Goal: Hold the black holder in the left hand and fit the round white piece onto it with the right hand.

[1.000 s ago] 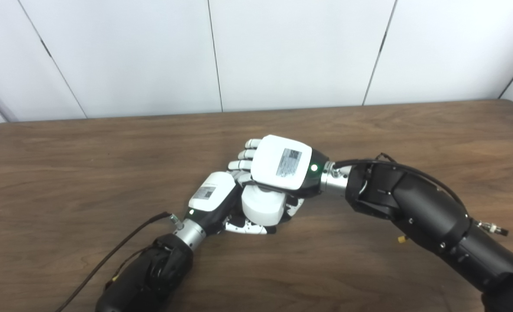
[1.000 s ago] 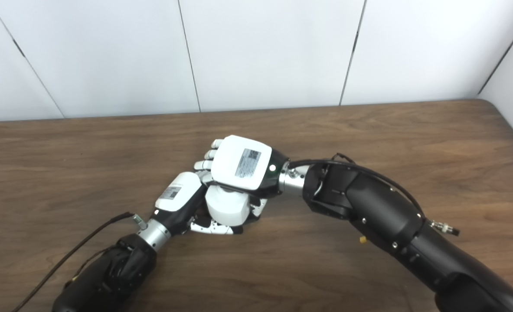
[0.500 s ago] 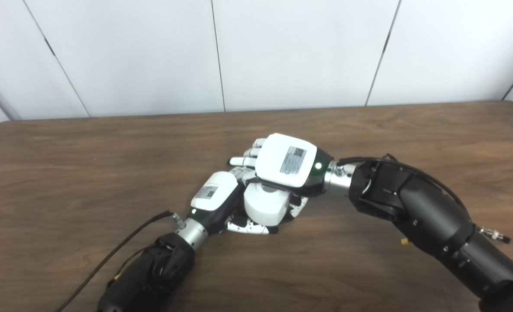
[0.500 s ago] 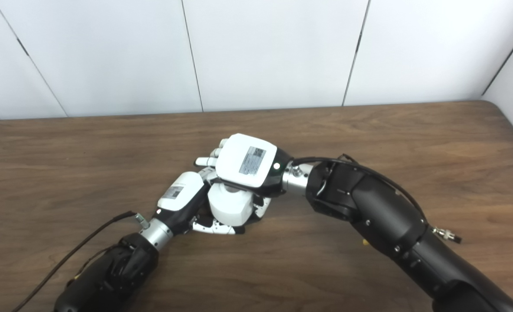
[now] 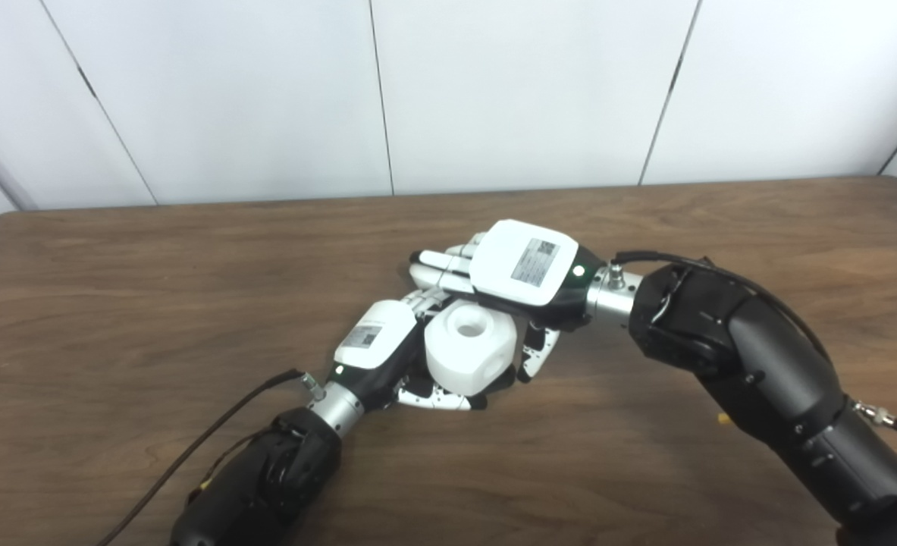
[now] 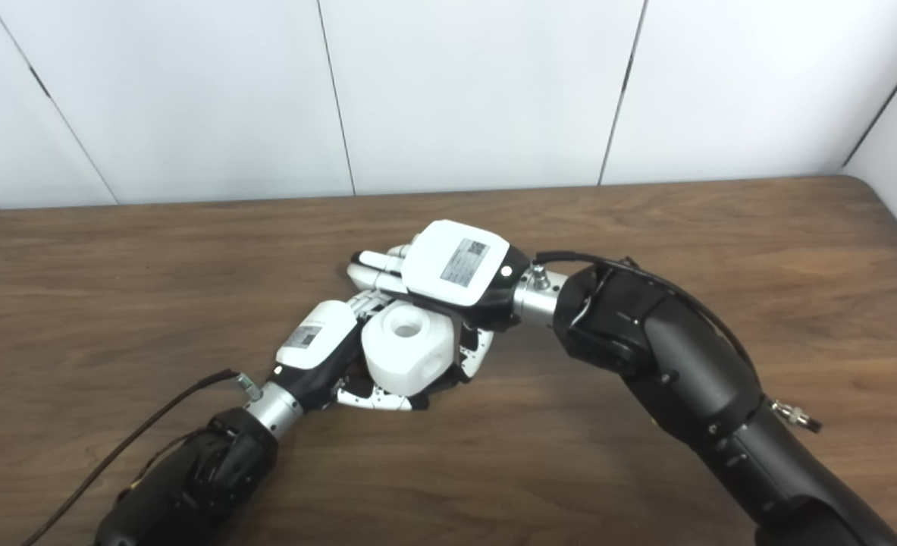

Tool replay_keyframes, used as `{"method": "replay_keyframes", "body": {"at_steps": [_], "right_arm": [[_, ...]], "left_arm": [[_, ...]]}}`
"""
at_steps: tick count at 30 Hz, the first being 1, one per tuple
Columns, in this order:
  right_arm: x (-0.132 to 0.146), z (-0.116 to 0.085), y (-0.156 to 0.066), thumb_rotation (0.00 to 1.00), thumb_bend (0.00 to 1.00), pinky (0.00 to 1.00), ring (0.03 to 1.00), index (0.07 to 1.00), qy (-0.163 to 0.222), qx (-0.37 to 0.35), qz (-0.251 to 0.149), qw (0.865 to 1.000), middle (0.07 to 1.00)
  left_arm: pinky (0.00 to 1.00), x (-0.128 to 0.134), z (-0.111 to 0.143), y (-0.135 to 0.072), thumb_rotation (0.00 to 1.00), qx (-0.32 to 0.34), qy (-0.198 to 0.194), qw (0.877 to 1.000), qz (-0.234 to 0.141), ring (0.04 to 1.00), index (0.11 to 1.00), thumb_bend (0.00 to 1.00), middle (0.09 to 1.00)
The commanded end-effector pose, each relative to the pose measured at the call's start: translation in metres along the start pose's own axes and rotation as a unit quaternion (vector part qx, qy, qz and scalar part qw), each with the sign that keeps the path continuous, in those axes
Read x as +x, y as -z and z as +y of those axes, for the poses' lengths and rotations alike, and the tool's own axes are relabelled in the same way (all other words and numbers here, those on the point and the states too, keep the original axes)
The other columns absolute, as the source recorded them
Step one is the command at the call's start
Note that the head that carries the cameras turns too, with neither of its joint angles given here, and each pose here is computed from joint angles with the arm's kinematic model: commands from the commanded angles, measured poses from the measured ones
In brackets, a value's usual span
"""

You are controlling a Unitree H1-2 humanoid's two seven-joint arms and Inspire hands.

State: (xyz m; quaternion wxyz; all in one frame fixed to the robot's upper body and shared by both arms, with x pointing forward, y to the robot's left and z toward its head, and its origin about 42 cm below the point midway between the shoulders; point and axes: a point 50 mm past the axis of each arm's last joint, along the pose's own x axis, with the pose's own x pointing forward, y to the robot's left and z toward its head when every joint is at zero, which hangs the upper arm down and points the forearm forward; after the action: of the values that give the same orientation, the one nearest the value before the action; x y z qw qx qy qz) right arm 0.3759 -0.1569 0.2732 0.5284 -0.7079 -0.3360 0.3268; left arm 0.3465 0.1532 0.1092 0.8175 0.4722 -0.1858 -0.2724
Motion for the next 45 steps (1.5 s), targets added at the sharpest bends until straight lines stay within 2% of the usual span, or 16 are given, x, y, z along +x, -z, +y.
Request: {"method": "replay_keyframes", "body": {"at_steps": [1, 16, 20, 25, 28, 30, 32, 34, 36, 39, 42, 43, 45], "right_arm": [[0.0, -0.045, 0.01, 0.3, 1.0, 0.78, 0.889, 1.0, 0.059, -0.025, 0.006, 0.998, 0.999], [-0.007, -0.045, 0.017, 0.28, 1.0, 0.76, 0.872, 1.0, 0.056, -0.026, 0.011, 0.998, 0.988], [-0.018, -0.045, 0.027, 0.21, 0.94, 0.68, 0.842, 1.0, 0.036, -0.035, 0.025, 0.998, 0.983], [-0.036, -0.042, 0.044, 0.04, 0.89, 0.68, 0.825, 0.997, 0.021, -0.023, 0.066, 0.997, 0.936], [-0.051, -0.035, 0.06, 0.02, 0.87, 0.64, 0.782, 0.947, 0.051, -0.007, 0.096, 0.994, 0.881], [-0.059, -0.031, 0.071, 0.02, 0.83, 0.61, 0.753, 0.894, 0.087, 0.026, 0.121, 0.988, 0.849], [-0.068, -0.027, 0.08, 0.03, 0.81, 0.55, 0.702, 0.829, 0.143, 0.093, 0.163, 0.972, 0.796], [-0.074, -0.024, 0.086, 0.05, 0.79, 0.52, 0.664, 0.784, 0.188, 0.157, 0.206, 0.948, 0.757], [-0.079, -0.021, 0.089, 0.05, 0.78, 0.51, 0.655, 0.756, 0.229, 0.244, 0.235, 0.913, 0.735], [-0.086, -0.013, 0.092, 0.04, 0.75, 0.5, 0.66, 0.75, 0.278, 0.372, 0.252, 0.849, 0.733], [-0.092, -0.001, 0.088, 0.06, 0.69, 0.53, 0.643, 0.75, 0.313, 0.476, 0.261, 0.78, 0.73], [-0.093, 0.003, 0.086, 0.06, 0.67, 0.55, 0.642, 0.754, 0.32, 0.496, 0.264, 0.763, 0.733], [-0.094, 0.01, 0.083, 0.09, 0.66, 0.59, 0.658, 0.762, 0.327, 0.511, 0.273, 0.747, 0.737]], "left_arm": [[0.95, -0.047, -0.082, 0.005, 0.06, 0.002, 0.197, 0.979, 0.052, 0.938, 0.484, 0.52, 0.929], [0.95, -0.046, -0.082, 0.004, 0.06, -0.001, 0.197, 0.979, 0.051, 0.94, 0.484, 0.52, 0.931], [0.95, -0.046, -0.082, 0.005, 0.06, 0.0, 0.196, 0.979, 0.052, 0.94, 0.484, 0.52, 0.93], [0.95, -0.047, -0.081, 0.008, 0.06, 0.002, 0.194, 0.98, 0.055, 0.938, 0.484, 0.52, 0.929], [0.95, -0.047, -0.08, 0.01, 0.06, 0.003, 0.192, 0.98, 0.058, 0.939, 0.484, 0.52, 0.928], [0.95, -0.048, -0.079, 0.012, 0.06, 0.002, 0.19, 0.98, 0.06, 0.939, 0.484, 0.52, 0.926], [0.95, -0.048, -0.078, 0.013, 0.06, 0.003, 0.189, 0.98, 0.061, 0.938, 0.484, 0.52, 0.924], [0.95, -0.048, -0.077, 0.015, 0.06, 0.006, 0.191, 0.98, 0.063, 0.945, 0.484, 0.52, 0.928], [0.95, -0.048, -0.076, 0.016, 0.06, 0.005, 0.19, 0.98, 0.062, 0.947, 0.484, 0.52, 0.928], [0.95, -0.047, -0.075, 0.017, 0.06, 0.005, 0.186, 0.981, 0.06, 0.947, 0.484, 0.52, 0.925], [0.95, -0.047, -0.074, 0.018, 0.06, 0.008, 0.184, 0.981, 0.059, 0.943, 0.484, 0.52, 0.923], [0.94, -0.047, -0.073, 0.018, 0.06, 0.008, 0.184, 0.981, 0.059, 0.942, 0.484, 0.52, 0.921], [0.94, -0.047, -0.072, 0.02, 0.06, 0.006, 0.182, 0.982, 0.058, 0.94, 0.484, 0.52, 0.917]]}}
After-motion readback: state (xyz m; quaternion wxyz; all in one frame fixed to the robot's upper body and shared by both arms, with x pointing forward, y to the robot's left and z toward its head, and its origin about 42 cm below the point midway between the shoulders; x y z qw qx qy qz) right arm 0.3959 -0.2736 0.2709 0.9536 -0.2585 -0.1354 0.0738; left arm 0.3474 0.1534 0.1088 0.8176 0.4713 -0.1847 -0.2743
